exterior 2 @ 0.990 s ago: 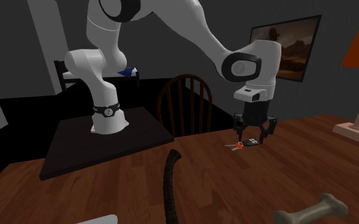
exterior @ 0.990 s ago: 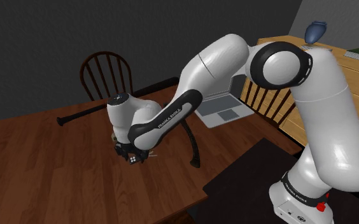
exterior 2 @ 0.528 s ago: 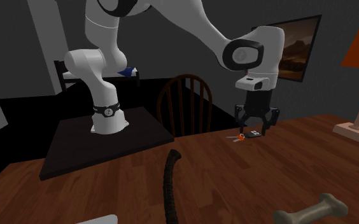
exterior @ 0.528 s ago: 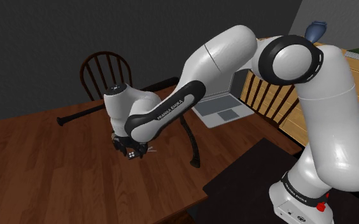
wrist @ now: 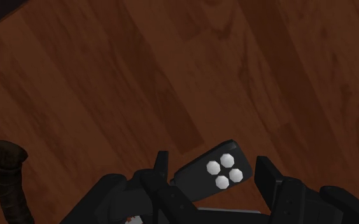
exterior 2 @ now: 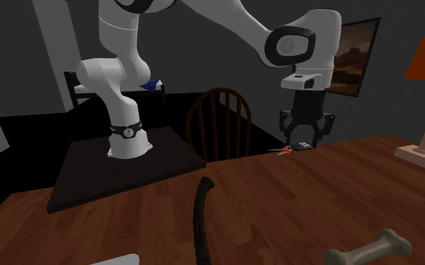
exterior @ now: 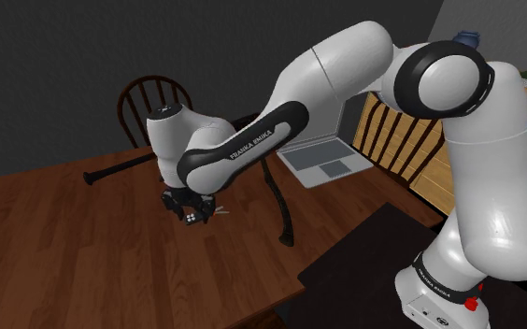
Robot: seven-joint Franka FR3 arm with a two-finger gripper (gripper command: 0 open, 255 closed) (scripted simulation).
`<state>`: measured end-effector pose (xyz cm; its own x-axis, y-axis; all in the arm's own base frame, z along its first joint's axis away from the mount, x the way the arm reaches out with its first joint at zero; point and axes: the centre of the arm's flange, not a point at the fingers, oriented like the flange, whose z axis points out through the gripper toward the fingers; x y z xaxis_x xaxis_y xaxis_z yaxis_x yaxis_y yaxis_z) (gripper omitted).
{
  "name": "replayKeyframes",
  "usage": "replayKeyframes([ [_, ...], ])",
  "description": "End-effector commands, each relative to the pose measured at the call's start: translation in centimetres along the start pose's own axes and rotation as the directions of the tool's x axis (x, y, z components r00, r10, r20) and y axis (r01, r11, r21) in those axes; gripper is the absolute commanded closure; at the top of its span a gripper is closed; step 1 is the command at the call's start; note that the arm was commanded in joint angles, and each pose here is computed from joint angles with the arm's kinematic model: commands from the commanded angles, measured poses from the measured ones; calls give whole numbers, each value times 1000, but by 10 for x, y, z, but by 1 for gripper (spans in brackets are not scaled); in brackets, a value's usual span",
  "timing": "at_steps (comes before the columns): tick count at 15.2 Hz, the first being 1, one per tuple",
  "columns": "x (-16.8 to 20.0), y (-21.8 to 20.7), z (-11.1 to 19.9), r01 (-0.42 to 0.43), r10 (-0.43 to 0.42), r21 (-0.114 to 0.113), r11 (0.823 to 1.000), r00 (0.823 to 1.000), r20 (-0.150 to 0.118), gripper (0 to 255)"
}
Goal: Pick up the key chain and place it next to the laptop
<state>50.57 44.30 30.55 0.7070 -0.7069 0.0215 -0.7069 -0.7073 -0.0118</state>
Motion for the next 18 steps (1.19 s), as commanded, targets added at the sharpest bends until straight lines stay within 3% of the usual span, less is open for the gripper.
replayKeyframes([
  [1, -1, 0, -11, 0, 0, 0, 1000, 1000, 0, 255],
  [18, 1, -1, -100, 0, 0, 0, 1000, 1000, 0, 255],
])
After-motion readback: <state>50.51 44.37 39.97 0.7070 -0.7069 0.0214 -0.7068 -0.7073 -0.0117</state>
